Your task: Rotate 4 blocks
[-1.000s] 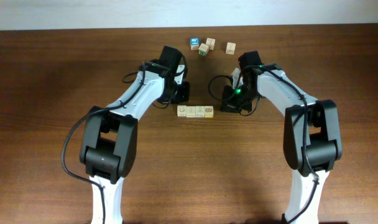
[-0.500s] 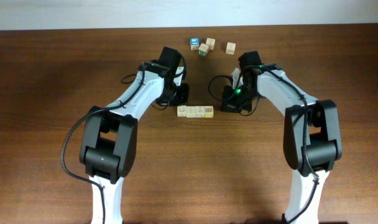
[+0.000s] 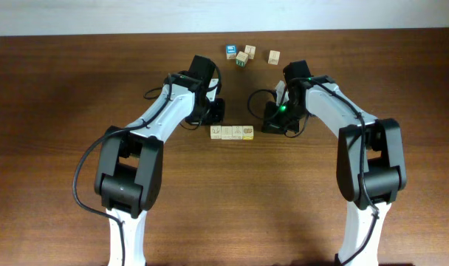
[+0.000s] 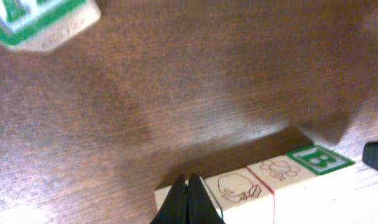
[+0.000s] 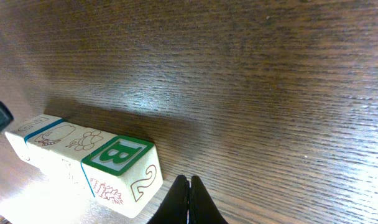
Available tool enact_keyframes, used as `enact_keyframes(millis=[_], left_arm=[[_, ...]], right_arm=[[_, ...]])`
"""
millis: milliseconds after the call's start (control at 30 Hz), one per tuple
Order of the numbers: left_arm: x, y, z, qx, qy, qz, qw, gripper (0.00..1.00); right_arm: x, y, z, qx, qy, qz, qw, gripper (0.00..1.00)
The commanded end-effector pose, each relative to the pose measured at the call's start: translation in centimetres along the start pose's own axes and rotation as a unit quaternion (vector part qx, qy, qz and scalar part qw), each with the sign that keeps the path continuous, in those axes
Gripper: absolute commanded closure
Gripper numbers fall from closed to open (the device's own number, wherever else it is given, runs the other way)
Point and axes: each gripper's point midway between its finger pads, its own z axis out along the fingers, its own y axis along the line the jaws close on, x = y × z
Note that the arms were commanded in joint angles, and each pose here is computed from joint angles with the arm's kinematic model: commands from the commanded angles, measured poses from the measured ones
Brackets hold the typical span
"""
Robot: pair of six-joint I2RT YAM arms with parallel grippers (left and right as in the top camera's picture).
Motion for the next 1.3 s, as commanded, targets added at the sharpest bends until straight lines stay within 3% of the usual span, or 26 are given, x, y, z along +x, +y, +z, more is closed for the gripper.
enact_keyframes(millis=[0, 67, 100, 167, 500, 600, 800, 967, 1267], left_arm=[[-2.2, 1.4, -1.1, -0.008, -0.023, -0.017, 1.0, 1.0], [-2.2, 3.5, -2.5, -0.039, -0.015, -0.058, 0.997, 1.0], [-1.1, 5.4, -3.2, -0.067, 0.009, -0.099, 0.993, 1.0], [1.0, 6.3, -3.3, -0.078, 0.05, -0.113, 0.989, 1.0], [1.3, 2.4, -1.2, -0.065, 0.04, -0.065, 0.995, 1.0], [1.1, 3.4, -1.3, -0.101, 0.026, -0.085, 0.991, 1.0], [1.3, 1.6, -0.8, -0.099, 0.024, -0.071, 0.992, 1.0], [1.2, 3.1, -1.1, -0.154, 0.006, -0.095, 0.984, 1.0], [2.3, 3.5, -0.1, -0.158, 0.031, -0.098, 0.982, 1.0]], right_arm=[[0.2, 0.0, 0.1, -0.002, 0.003, -0.005, 1.0, 0.96], [0.2, 0.0, 0.1, -0.002, 0.003, -0.006, 1.0, 0.96], [0.2, 0.0, 0.1, -0.001, 0.003, -0.006, 1.0, 0.96], [0.2, 0.0, 0.1, -0.002, 0.003, -0.006, 1.0, 0.96], [0.2, 0.0, 0.1, -0.002, 0.003, -0.006, 1.0, 0.96], [0.2, 0.0, 0.1, -0.002, 0.003, -0.006, 1.0, 0.96], [0.2, 0.0, 0.1, -0.002, 0.003, -0.007, 1.0, 0.96], [0.2, 0.0, 0.1, -0.002, 0.003, -0.007, 1.0, 0.96], [0.2, 0.0, 0.1, -0.002, 0.003, -0.007, 1.0, 0.96]])
